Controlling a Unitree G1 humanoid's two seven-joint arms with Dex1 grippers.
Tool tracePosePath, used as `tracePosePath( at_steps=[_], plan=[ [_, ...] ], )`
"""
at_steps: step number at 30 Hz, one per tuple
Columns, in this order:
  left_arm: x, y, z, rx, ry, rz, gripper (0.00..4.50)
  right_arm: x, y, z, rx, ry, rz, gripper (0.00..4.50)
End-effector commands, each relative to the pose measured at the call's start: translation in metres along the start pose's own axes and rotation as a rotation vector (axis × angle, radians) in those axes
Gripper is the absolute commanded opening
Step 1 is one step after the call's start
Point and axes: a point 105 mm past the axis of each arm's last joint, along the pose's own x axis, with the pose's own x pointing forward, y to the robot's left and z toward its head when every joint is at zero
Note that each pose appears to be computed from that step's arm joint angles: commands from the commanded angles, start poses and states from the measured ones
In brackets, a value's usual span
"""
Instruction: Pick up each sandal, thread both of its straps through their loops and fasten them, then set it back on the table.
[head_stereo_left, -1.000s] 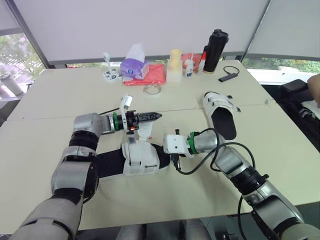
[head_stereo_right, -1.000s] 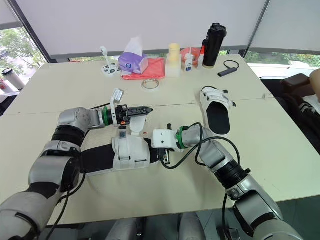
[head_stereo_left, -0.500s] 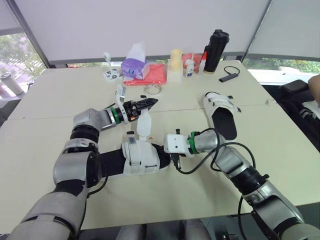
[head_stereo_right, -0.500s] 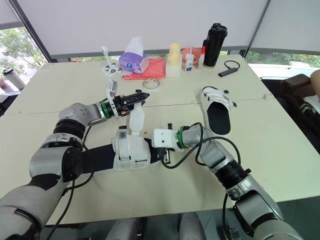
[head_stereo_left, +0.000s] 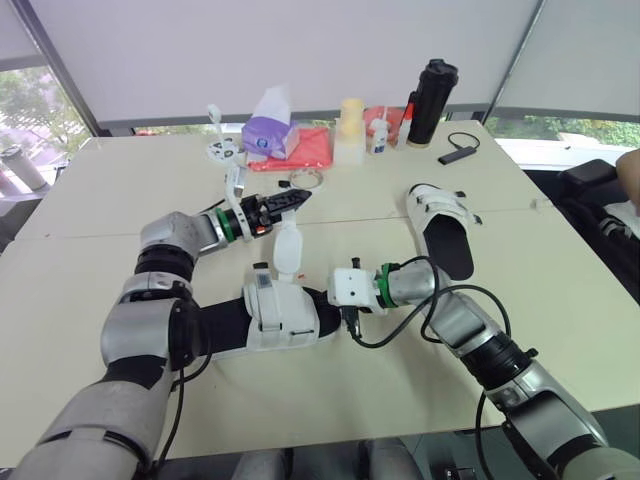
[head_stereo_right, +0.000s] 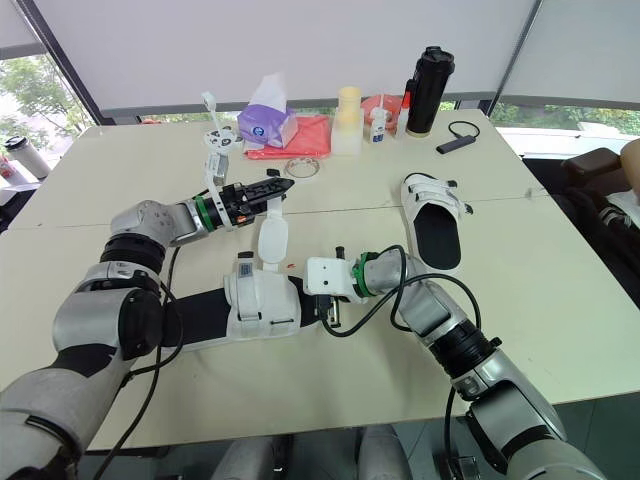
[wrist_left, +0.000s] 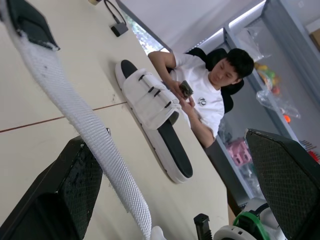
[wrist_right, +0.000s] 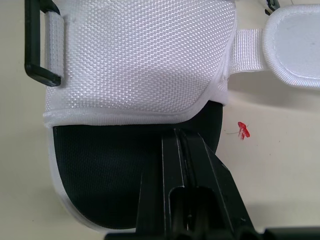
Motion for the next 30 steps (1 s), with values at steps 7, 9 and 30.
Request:
tracePosePath(
  at_steps=[7,9,30],
  plan=[
    [0.0,-0.014,0.021,0.071,-0.052,-0.034,2.61,0.001,0.007,-0.017,0.043,0.064,0.017,0.0],
    [0.0,-0.015,0.022,0.077,-0.055,-0.04,1.59,0.001,0.007,-0.017,0.044,0.064,0.016,0.0],
    [-0.042,-0.103,-0.067,0.916,0.341,-0.466,0.03,0.0,0.008,-0.02,0.041,0.075,0.018,0.0]
  ],
)
